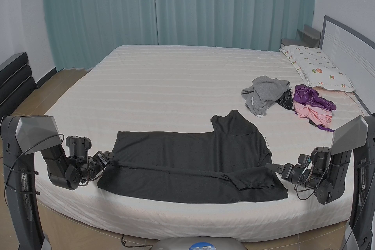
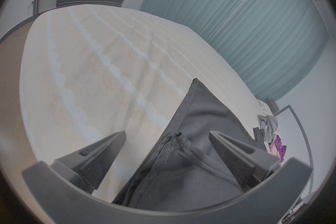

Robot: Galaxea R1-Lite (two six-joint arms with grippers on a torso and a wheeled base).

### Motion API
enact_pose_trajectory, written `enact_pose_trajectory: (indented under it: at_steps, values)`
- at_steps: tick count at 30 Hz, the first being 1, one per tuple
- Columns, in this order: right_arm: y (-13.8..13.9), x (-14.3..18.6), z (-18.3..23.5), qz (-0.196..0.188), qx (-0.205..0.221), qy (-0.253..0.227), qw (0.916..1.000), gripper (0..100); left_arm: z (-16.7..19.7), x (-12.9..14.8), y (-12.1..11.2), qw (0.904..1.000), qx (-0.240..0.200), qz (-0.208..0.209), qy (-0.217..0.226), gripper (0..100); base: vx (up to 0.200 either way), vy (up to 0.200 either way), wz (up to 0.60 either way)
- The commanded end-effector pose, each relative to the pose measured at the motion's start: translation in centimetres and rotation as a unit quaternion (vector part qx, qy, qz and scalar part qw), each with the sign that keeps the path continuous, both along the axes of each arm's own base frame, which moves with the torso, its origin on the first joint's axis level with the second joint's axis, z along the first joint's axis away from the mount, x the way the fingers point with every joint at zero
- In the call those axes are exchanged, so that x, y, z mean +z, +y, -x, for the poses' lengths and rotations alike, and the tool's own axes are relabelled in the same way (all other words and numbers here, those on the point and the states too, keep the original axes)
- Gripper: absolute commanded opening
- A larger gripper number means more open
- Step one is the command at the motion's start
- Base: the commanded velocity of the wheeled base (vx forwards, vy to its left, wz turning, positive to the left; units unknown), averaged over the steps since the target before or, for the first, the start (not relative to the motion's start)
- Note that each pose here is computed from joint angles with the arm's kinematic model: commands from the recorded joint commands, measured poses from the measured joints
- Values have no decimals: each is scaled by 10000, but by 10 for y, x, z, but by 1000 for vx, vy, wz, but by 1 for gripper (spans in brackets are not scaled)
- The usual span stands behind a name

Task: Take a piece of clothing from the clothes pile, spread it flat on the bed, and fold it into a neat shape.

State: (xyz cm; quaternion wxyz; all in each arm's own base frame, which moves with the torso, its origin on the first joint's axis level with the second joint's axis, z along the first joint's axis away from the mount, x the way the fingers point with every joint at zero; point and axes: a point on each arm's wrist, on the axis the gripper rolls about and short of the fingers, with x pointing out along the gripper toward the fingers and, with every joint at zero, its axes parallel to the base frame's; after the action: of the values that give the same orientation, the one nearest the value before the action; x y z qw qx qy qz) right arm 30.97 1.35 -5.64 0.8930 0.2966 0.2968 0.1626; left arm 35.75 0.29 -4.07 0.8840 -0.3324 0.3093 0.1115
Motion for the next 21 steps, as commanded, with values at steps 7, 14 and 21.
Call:
enact_pose_trajectory:
  at_steps: [7, 14, 21]
  values:
    - [-1, 18, 0, -437, -245, -27, 9987, 100, 6, 26, 6, 9991, 241, 240, -266, 100, 0, 0, 0]
    - [-1, 17, 1, -448, -253, 11, 9987, 100, 6, 29, 7, 9979, 364, 441, -302, 100, 86, 0, 0]
    - [-1, 16, 2, -444, -261, 33, 9987, 100, 7, 30, 7, 9978, 362, 451, -310, 100, 86, 0, 0]
